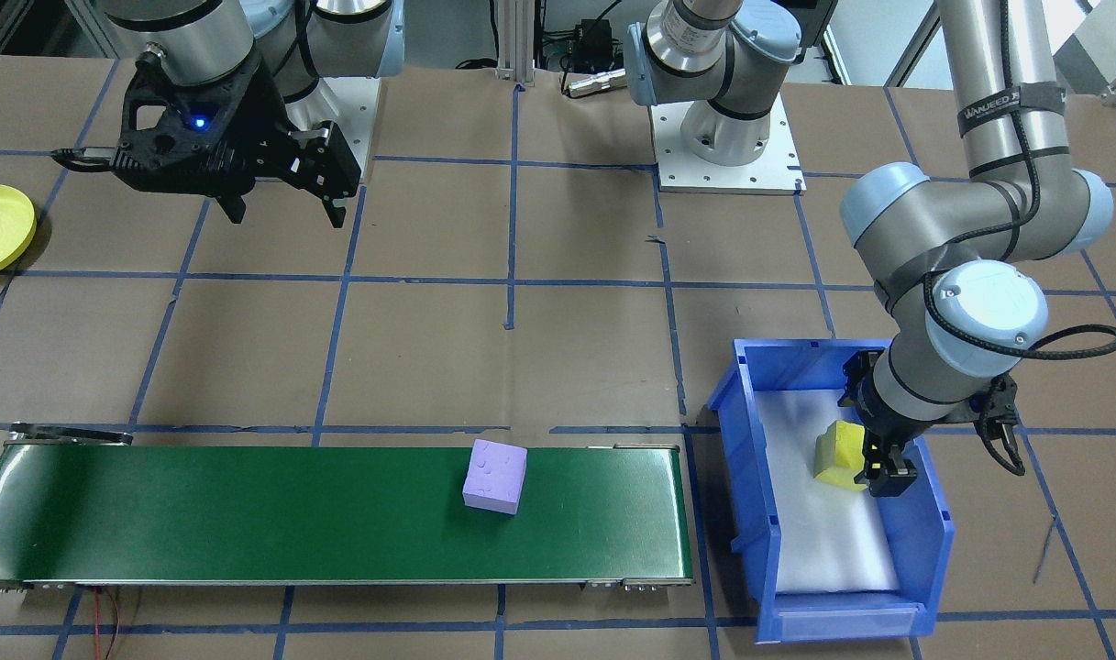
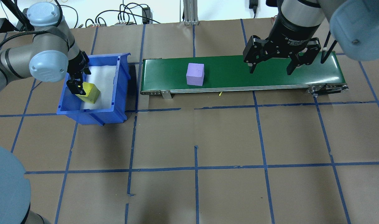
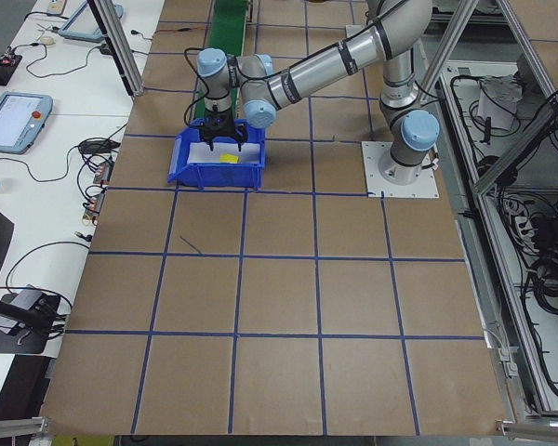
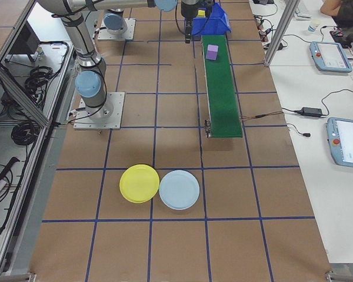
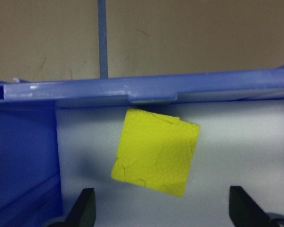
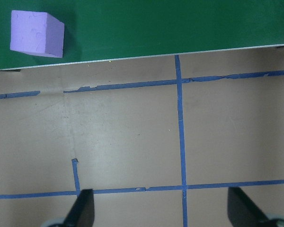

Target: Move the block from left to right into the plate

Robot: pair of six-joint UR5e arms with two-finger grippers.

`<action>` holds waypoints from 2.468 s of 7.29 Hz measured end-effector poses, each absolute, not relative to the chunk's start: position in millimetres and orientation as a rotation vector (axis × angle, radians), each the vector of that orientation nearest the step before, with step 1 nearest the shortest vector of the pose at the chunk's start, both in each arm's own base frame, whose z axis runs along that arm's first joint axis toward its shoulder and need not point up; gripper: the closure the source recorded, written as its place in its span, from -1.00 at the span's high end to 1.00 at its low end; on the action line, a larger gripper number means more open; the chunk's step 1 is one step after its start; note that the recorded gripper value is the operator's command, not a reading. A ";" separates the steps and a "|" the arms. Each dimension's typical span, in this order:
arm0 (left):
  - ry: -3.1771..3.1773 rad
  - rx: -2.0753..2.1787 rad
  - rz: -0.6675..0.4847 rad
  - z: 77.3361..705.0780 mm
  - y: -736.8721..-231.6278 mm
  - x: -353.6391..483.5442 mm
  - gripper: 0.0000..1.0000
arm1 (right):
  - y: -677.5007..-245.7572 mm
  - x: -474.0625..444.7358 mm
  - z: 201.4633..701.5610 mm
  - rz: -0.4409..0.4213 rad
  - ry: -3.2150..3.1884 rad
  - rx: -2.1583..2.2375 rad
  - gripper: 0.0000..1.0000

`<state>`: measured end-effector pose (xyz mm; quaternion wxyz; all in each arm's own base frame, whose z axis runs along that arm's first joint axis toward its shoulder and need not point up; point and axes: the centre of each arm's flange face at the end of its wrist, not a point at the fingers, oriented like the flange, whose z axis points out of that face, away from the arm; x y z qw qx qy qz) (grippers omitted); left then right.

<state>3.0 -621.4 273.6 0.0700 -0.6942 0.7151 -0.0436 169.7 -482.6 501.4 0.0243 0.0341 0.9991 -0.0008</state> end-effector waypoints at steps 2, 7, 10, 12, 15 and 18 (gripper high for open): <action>2.185 -2.008 -0.120 259.6 -623.6 5.6 0.99 | -482.5 169.6 501.2 -0.001 3.092 0.104 1.00; 2.190 -1.936 -0.058 219.6 -617.6 4.8 -0.34 | -482.7 169.4 502.5 -0.006 3.094 0.102 1.00; 2.239 -1.942 -0.150 253.6 -622.4 -1.6 -0.64 | -482.6 169.3 502.2 -0.005 3.095 0.102 1.00; 2.391 -1.830 -0.279 320.6 -638.8 -39.1 -0.64 | -482.0 169.3 499.0 0.007 3.096 0.102 1.00; 2.665 -1.598 -0.338 401.2 -650.1 -138.5 -0.64 | -483.0 168.5 497.0 0.007 3.096 0.100 1.00; 2.785 -1.627 -0.251 346.2 -661.8 -226.5 -0.55 | -487.7 160.7 491.8 0.023 3.097 0.115 1.00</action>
